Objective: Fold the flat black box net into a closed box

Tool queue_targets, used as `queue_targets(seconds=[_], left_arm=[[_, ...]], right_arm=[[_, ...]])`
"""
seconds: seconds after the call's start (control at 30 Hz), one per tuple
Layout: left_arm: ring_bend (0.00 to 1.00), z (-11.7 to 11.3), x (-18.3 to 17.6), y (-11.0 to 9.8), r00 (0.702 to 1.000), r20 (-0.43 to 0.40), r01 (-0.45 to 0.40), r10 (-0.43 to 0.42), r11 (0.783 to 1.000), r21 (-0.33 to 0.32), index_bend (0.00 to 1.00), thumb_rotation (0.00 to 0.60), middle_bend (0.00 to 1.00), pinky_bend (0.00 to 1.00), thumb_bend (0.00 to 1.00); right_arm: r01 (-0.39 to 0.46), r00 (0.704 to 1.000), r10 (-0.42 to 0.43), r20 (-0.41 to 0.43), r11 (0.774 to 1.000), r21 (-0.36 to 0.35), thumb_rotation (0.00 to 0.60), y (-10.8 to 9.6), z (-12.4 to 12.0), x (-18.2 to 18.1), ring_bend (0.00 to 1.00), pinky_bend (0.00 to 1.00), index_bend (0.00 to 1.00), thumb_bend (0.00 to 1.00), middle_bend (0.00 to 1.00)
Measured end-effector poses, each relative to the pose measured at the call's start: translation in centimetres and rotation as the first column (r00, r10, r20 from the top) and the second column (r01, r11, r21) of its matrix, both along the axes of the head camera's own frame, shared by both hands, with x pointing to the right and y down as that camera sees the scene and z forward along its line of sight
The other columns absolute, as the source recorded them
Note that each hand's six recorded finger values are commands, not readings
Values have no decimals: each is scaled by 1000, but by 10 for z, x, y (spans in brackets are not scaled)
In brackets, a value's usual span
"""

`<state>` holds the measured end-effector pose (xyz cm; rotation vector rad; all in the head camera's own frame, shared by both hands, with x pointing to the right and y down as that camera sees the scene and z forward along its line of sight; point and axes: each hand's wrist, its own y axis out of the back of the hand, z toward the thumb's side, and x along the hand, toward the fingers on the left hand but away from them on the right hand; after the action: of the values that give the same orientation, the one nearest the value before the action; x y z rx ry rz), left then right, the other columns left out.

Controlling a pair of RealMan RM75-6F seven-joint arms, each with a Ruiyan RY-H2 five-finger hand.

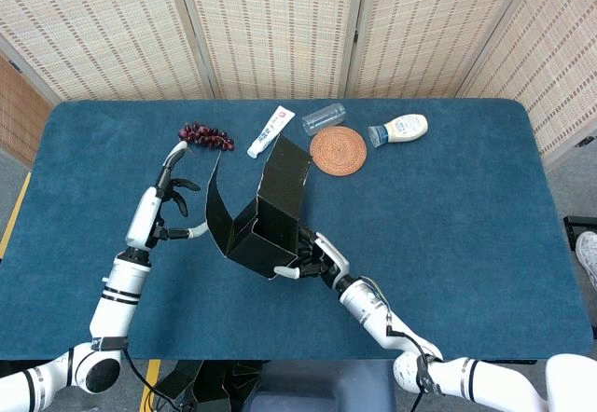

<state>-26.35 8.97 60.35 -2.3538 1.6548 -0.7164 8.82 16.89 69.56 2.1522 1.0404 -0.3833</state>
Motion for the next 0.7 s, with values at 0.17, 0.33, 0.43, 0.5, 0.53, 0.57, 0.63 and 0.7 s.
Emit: queue_targets(seconds=[0.17,0.33,0.43,0.5,0.53,0.57,0.63,0.7], left_arm=[[442,-4,7,-3,996,41,-83,81,995,52,238,600,99,638,53],[468,-6,11,-7,980,80,-187,181,979,76,362,600,225,650,39],[471,-7,13,-8,963,121,-251,239,964,93,411,600,272,652,35],[473,-8,15,-7,950,143,-294,279,950,102,427,600,290,653,33],[474,-8,16,-7,944,151,-311,294,944,105,431,600,292,654,32],[476,-9,16,-6,937,160,-331,311,937,111,437,600,292,658,30],[479,-12,17,-7,931,166,-347,326,929,124,441,600,293,666,28],[480,-15,17,-8,931,159,-351,329,926,139,440,600,293,667,27]], right_arm=[[45,999,-45,-20,999,16,600,1,0,0,765,1000,259,203,381],[98,994,-95,-58,994,43,600,-2,0,3,765,1000,259,204,381],[112,992,-109,-61,993,44,600,-3,-2,4,765,1000,261,204,381],[122,991,-119,-64,991,47,600,-4,-3,4,765,1000,265,204,383],[124,990,-121,-65,991,46,600,-4,-3,4,765,1000,266,204,385],[126,990,-123,-65,991,45,600,-4,-3,4,765,1000,267,203,385],[134,989,-131,-67,990,43,600,-4,-3,4,765,1000,267,203,385],[141,988,-138,-68,989,39,600,-2,-2,3,765,1000,267,203,385]])
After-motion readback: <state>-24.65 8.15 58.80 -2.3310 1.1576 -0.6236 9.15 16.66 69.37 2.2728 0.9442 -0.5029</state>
